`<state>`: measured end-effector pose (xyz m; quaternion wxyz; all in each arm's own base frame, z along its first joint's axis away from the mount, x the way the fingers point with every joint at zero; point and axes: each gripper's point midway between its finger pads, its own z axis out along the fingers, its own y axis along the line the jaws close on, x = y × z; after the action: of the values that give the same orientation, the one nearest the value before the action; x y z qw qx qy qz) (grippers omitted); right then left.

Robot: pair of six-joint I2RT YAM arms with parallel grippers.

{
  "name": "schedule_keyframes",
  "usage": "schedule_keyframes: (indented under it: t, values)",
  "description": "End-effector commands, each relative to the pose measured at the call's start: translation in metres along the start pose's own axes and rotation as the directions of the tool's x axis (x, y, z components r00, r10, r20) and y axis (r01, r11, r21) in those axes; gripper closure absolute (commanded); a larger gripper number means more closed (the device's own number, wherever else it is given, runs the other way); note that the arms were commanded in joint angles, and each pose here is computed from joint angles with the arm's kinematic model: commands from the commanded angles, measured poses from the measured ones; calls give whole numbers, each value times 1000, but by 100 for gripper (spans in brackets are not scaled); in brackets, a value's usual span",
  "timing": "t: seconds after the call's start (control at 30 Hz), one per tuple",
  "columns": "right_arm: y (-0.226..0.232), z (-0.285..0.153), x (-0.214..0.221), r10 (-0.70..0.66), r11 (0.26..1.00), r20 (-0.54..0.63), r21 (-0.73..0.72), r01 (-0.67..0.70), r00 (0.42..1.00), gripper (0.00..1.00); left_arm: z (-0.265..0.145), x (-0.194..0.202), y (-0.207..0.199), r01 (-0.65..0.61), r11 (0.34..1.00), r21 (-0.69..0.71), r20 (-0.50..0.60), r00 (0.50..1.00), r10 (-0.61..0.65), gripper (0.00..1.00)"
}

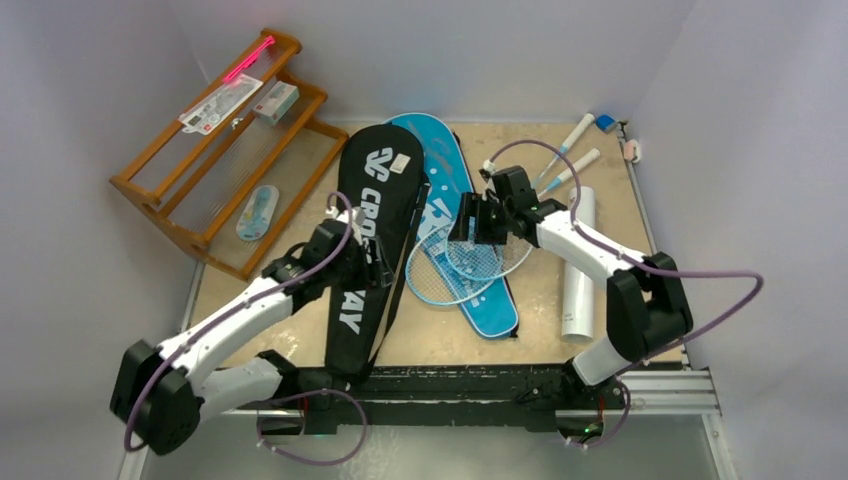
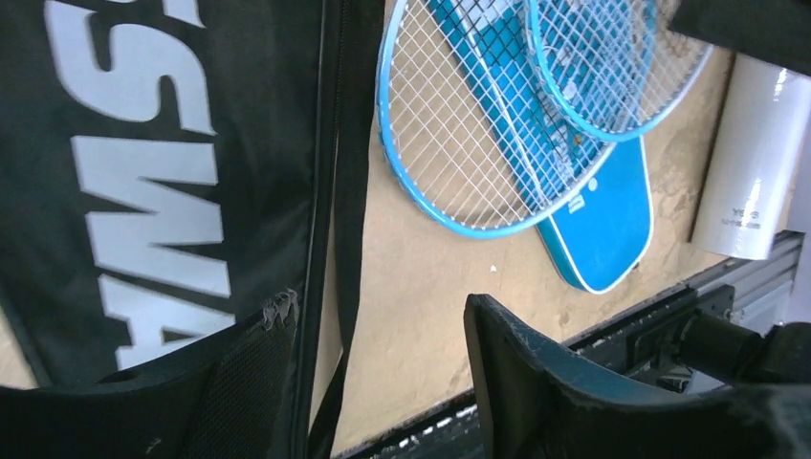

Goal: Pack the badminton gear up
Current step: Place the racket bag at the center of the board.

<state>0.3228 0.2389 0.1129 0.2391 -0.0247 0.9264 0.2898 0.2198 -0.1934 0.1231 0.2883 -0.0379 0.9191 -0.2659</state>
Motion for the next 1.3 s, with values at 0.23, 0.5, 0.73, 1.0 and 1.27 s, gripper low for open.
schedule_keyframes:
  t: [0.23, 0.5, 0.73, 1.0, 1.27]
  values:
    - [-70, -56, 37, -4, 960, 102, 280, -25, 995, 28, 79, -19, -12, -19, 1000, -23, 6, 1000, 19, 36]
    - [-93, -72, 61, 36, 932, 132, 353, -80, 991, 29, 124, -19, 26, 68, 979, -195, -5, 997, -70, 34]
    - [-112, -75, 76, 141, 892, 208, 397, -216, 968, 30, 107, -22, 98, 310, 900, -307, 120, 951, -287, 36]
    - [-103, -64, 92, 78, 938, 97, 331, -106, 992, 31, 81, -32, 125, 341, 851, -400, 209, 938, -277, 36]
    - [-111, -65, 93, 99, 911, 91, 393, -127, 991, 30, 51, -51, 132, 417, 811, -411, 336, 896, -290, 35]
